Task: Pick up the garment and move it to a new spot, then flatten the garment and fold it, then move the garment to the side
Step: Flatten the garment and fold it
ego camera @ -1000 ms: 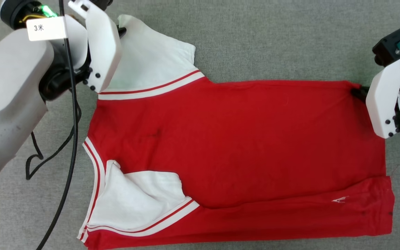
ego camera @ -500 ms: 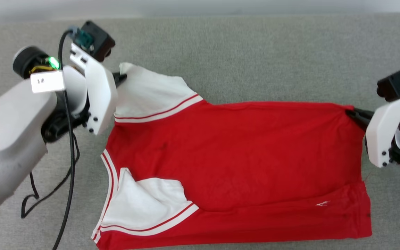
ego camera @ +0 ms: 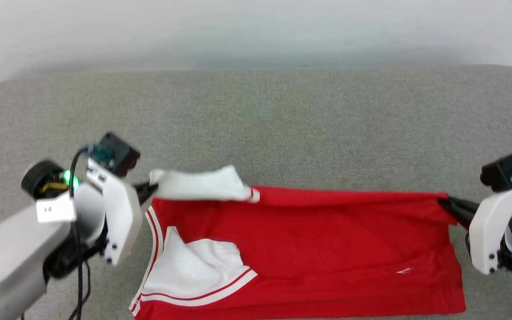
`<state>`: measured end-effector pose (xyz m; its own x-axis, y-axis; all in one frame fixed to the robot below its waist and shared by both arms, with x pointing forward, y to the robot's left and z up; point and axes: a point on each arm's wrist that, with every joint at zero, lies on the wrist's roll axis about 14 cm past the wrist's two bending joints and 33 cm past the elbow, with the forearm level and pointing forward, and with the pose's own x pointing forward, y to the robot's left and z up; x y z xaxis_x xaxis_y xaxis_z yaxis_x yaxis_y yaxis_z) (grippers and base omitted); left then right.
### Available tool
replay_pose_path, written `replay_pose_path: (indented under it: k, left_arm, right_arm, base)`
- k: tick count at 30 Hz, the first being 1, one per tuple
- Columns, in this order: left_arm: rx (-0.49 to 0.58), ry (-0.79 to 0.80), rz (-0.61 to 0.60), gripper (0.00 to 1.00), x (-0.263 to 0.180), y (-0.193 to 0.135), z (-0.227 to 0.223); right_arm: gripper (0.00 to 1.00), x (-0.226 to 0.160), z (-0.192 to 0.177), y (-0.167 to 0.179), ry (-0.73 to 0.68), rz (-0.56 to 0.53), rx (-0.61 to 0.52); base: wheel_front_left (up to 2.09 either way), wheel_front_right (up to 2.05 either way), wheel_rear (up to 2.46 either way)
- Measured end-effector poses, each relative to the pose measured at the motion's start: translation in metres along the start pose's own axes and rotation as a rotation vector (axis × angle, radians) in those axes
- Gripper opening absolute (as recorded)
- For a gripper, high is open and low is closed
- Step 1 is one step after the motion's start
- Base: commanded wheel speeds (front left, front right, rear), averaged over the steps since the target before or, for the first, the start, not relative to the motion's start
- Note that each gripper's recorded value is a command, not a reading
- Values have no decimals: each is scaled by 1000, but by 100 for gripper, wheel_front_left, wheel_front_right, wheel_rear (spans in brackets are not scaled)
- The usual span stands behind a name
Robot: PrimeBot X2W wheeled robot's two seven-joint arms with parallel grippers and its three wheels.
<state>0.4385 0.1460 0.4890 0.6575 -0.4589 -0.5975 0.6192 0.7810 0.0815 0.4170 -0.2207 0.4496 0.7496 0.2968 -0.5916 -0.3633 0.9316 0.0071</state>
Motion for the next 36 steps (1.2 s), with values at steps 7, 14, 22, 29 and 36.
replay_pose_path:
  k: [7, 14, 22, 29, 36]
  left_arm:
    - [-56, 45, 18, 0, -27, -18, -41]
    - [-149, 100, -1, 0, -38, -45, -81]
    - [-241, 173, -25, 0, -30, -63, -116]
    - [-310, 227, -39, 0, -15, -69, -140]
    - [-302, 165, 17, 100, -12, -57, -135]
  right_arm:
    - [0, -16, -25, 12, 24, 17, 37]
    - [0, -25, -51, 26, 76, 41, 73]
    - [0, -25, -82, 33, 170, 48, 116]
    - [0, -20, -112, 36, 257, 41, 137]
    - [100, -18, -98, 32, 171, 21, 139]
  base:
    - [0, 0, 0]
    - [0, 0, 0]
    - [0, 0, 0]
    - [0, 0, 0]
    - [0, 0, 0]
